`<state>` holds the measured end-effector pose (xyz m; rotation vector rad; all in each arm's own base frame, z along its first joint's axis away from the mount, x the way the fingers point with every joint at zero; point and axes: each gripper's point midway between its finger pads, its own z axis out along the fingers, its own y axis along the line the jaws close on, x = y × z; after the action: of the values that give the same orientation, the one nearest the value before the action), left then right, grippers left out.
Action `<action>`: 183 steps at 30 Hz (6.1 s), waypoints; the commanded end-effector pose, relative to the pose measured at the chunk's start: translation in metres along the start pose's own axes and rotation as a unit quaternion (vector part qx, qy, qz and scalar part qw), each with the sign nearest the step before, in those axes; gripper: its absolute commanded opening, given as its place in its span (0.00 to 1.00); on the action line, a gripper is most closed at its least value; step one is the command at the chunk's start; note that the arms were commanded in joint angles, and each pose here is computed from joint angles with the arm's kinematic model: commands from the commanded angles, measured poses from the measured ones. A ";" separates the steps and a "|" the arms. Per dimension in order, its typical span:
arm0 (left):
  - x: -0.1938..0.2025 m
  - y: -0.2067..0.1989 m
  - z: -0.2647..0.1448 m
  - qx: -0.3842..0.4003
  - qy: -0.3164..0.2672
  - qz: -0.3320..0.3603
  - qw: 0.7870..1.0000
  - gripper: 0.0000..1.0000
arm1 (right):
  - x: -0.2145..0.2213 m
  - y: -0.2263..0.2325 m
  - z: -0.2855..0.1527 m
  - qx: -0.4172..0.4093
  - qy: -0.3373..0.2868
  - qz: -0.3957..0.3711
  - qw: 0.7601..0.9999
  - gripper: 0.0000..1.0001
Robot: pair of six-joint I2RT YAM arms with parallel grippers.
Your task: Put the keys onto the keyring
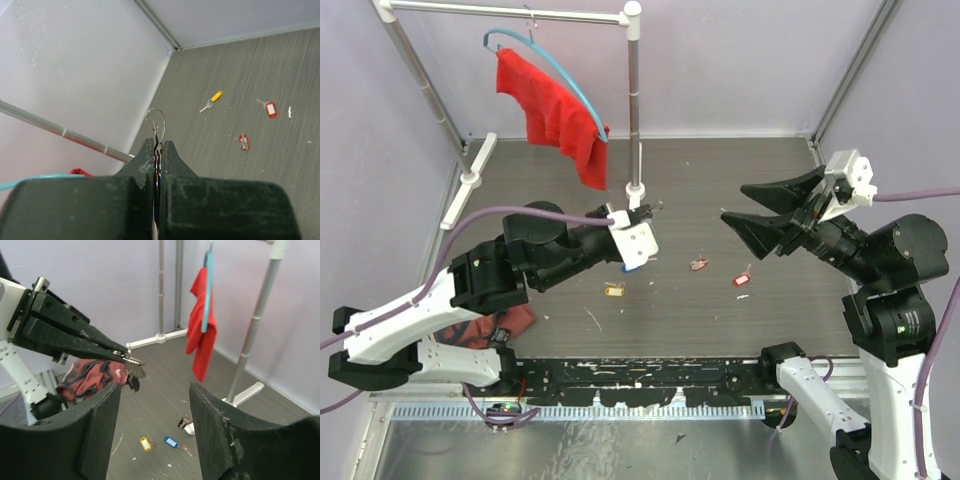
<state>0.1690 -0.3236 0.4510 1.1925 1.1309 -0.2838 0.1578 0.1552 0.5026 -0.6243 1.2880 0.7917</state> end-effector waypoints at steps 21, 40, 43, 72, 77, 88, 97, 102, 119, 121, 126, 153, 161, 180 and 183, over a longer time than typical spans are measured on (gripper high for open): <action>-0.002 -0.018 -0.002 0.066 -0.030 0.132 0.989 0.00 | 0.054 0.020 0.053 -0.111 0.102 0.161 0.975 0.54; -0.006 -0.022 -0.002 0.077 -0.032 0.132 0.988 0.00 | 0.069 0.051 0.069 -0.160 0.127 0.169 0.964 0.30; -0.005 -0.022 -0.001 0.076 -0.029 0.133 0.988 0.00 | 0.066 0.052 0.067 -0.159 0.120 0.163 0.966 0.17; -0.012 0.012 -0.014 -0.032 -0.044 0.021 0.998 0.00 | 0.035 0.011 0.033 -0.009 -0.007 0.068 0.998 0.57; -0.038 0.007 -0.028 0.006 -0.101 -0.039 0.994 0.00 | 0.066 0.035 0.036 -0.099 0.028 0.034 0.994 0.63; -0.089 -0.007 -0.058 0.087 -0.210 -0.107 0.968 0.00 | 0.065 0.060 0.037 -0.195 -0.001 -0.011 0.981 0.82; -0.110 -0.019 -0.057 0.132 -0.241 -0.117 0.954 0.00 | 0.071 0.077 0.038 -0.264 0.004 -0.002 0.964 0.82; -0.116 -0.023 -0.054 0.143 -0.248 -0.118 0.951 0.00 | 0.080 0.079 0.041 -0.283 0.017 0.005 0.959 0.77; -0.115 -0.020 -0.055 0.137 -0.248 -0.115 0.952 0.00 | 0.084 0.083 0.039 -0.296 0.036 0.013 0.955 0.20; -0.115 -0.020 -0.056 0.136 -0.248 -0.115 0.952 0.00 | 0.083 0.081 0.040 -0.288 0.037 0.011 0.957 0.18; -0.114 -0.019 -0.057 0.134 -0.249 -0.115 0.952 0.00 | 0.079 0.076 0.038 -0.268 0.036 0.001 0.963 0.09; -0.095 -0.018 -0.057 0.107 -0.226 -0.167 0.954 0.63 | 0.033 0.027 0.039 -0.099 -0.005 -0.092 0.991 0.01; -0.052 -0.017 -0.026 0.057 -0.131 -0.137 0.980 0.69 | 0.030 0.016 0.042 -0.065 0.035 -0.066 0.995 0.01; -0.055 -0.016 0.035 -0.008 -0.165 -0.005 0.986 0.85 | 0.023 0.008 0.035 -0.001 0.104 0.050 0.993 0.01; -0.052 -0.025 0.046 0.004 -0.157 0.016 0.988 0.77 | 0.019 0.014 0.034 -0.013 0.100 0.060 0.993 0.01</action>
<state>0.1480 -0.3810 0.4696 1.1234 0.8992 -0.4906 0.1829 0.1953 0.4583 -0.6860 1.5967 0.8058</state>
